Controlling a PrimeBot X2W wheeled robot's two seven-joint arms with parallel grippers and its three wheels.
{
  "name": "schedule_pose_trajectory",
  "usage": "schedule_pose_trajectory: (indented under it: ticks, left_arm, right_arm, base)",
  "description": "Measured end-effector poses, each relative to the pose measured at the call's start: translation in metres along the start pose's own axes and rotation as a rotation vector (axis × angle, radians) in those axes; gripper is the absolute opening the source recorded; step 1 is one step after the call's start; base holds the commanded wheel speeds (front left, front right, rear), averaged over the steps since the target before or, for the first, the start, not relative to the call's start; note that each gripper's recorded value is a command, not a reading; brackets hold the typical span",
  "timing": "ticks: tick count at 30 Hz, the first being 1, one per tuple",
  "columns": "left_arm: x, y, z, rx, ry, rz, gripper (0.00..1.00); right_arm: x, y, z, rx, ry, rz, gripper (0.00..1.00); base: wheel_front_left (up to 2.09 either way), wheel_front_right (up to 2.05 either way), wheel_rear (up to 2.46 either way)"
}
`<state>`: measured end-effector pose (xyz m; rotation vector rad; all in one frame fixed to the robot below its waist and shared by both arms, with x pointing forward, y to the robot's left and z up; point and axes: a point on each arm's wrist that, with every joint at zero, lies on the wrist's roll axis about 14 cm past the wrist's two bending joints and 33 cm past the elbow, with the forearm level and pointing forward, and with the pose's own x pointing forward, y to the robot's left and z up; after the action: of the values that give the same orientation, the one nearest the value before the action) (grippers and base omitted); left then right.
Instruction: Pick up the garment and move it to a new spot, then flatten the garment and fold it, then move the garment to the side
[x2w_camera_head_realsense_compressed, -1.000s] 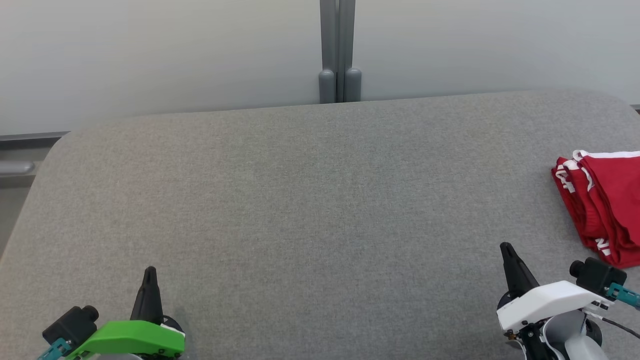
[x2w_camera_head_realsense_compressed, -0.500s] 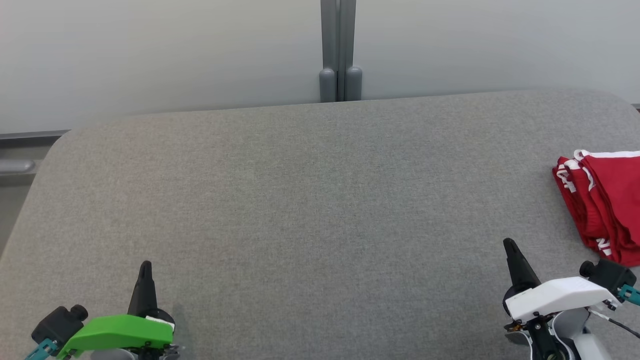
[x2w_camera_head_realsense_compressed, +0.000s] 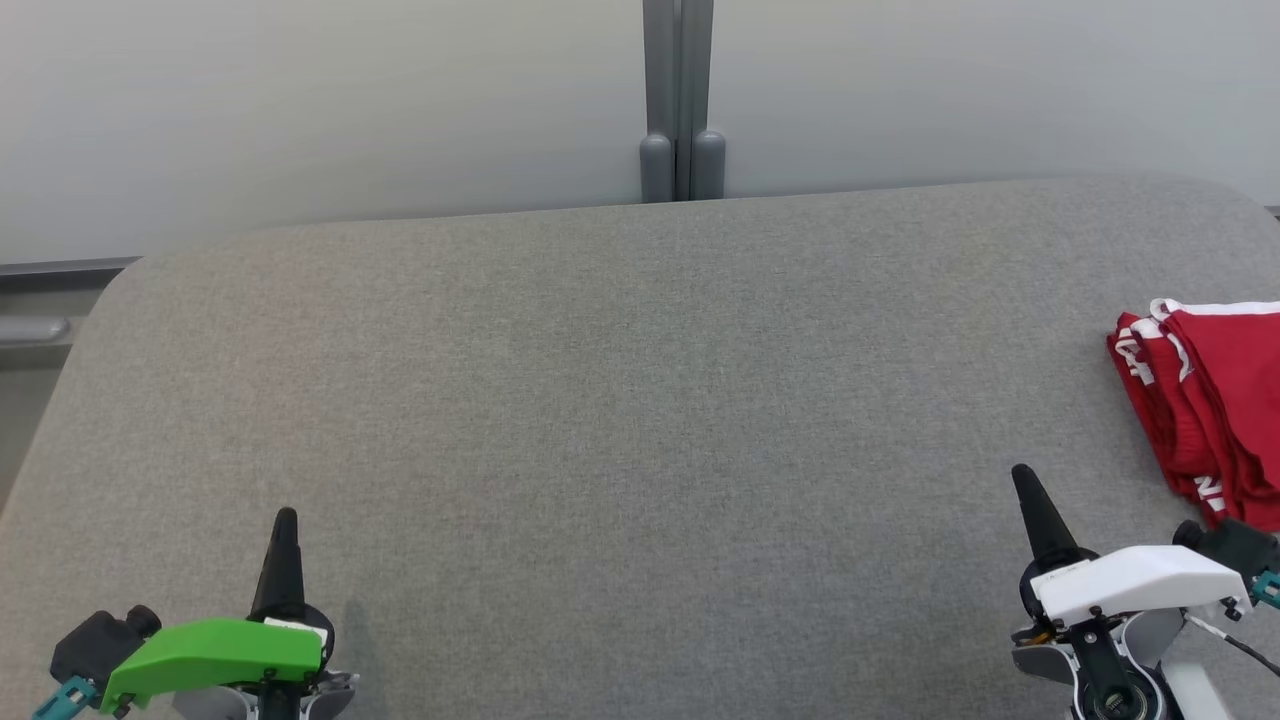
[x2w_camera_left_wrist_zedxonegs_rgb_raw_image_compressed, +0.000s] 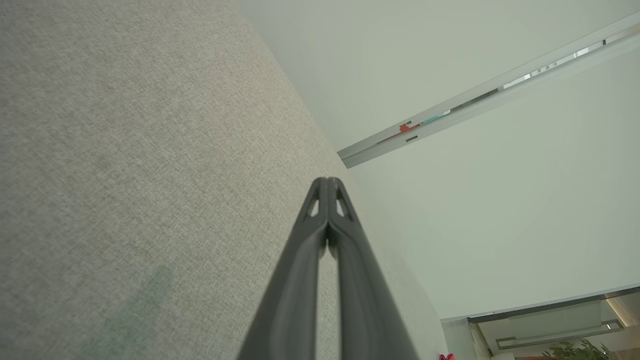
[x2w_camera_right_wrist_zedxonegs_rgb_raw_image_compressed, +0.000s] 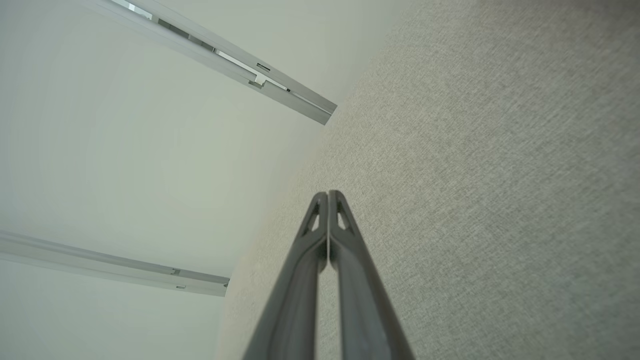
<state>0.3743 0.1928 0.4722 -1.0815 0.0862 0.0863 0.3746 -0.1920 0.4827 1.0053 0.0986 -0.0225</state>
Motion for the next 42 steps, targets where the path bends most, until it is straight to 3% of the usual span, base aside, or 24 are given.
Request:
schedule_pose_trajectory:
  ticks: [42]
  left_arm:
    - [0.007, -0.017, 0.013, -0.344, 0.002, -0.061, 0.0]
  right_arm:
    - [0.007, 0.009, 0.012, 0.397, -0.035, 0.04, 0.0]
  base:
    - [0.0, 0.0, 0.0]
